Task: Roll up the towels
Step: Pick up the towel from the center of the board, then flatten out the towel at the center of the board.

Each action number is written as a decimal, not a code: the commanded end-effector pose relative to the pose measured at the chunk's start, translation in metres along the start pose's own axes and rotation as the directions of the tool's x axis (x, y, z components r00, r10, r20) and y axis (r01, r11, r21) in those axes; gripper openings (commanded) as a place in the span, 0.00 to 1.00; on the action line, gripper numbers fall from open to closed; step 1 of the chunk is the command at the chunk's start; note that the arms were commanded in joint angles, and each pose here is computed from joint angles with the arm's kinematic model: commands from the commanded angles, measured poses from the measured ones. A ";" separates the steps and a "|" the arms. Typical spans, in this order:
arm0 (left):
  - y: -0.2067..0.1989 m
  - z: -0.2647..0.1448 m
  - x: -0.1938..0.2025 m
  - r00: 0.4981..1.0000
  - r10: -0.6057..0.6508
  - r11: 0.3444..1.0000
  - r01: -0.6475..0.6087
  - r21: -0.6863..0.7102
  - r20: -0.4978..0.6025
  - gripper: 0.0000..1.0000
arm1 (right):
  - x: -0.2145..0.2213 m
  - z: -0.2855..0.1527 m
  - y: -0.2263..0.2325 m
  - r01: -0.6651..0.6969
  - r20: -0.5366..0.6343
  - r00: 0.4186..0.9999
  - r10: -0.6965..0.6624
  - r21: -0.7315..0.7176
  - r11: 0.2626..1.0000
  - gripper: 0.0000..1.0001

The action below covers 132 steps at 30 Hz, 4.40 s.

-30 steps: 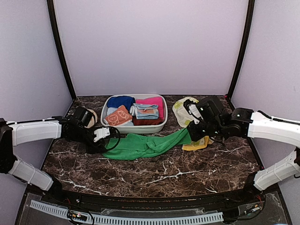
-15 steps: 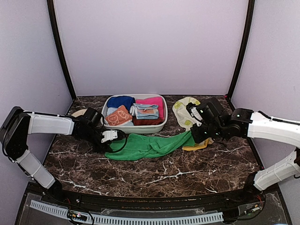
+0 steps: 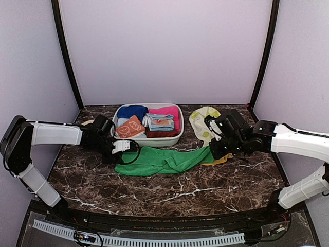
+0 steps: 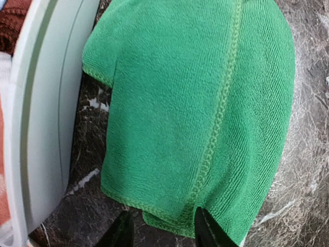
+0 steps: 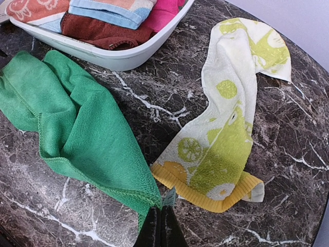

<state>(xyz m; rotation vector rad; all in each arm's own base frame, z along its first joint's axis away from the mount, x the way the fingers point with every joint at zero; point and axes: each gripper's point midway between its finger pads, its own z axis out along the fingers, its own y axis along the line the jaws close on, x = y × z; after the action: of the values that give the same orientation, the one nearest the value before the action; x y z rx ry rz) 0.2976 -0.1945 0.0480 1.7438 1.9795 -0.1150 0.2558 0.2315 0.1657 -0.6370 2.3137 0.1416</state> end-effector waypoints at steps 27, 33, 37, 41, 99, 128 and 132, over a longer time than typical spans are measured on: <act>-0.001 0.009 0.008 0.997 0.066 0.998 -0.067 -0.004 -0.029 0.29 | -0.006 -0.004 0.002 -0.040 0.033 0.999 0.041 -0.028 0.999 0.00; 0.000 0.008 0.003 0.998 0.057 0.998 -0.057 -0.004 -0.012 0.08 | -0.006 -0.003 0.003 -0.041 0.032 0.999 0.042 -0.033 0.999 0.00; 0.002 0.005 -0.003 0.999 0.041 0.999 -0.041 0.004 0.004 0.00 | -0.006 -0.003 0.004 -0.040 0.031 0.999 0.041 -0.034 0.999 0.00; -0.002 0.002 -0.005 1.000 0.027 0.999 -0.028 0.038 0.003 0.01 | -0.006 -0.003 0.004 -0.038 0.030 0.999 0.039 -0.034 0.999 0.00; 0.032 -0.064 -0.055 0.986 -0.086 0.994 0.095 -0.059 0.142 0.00 | -0.020 -0.013 0.004 -0.048 0.054 0.997 0.050 -0.050 0.998 0.00; 0.110 -0.174 0.015 0.975 -0.167 0.798 0.221 -0.561 0.145 0.00 | -0.081 -0.040 -0.026 0.006 0.122 0.992 -0.011 0.036 0.999 0.00; 0.149 -0.224 -0.012 0.972 -0.119 0.723 0.223 -0.653 0.200 0.00 | -0.125 -0.055 -0.046 0.027 0.163 0.986 -0.046 0.112 0.993 0.00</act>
<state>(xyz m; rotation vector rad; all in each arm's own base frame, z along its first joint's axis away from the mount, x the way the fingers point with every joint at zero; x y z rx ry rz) 0.3386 -0.0988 0.1995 1.1771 1.9400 0.2479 0.2918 0.2341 0.2417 -0.6307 2.2367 0.1337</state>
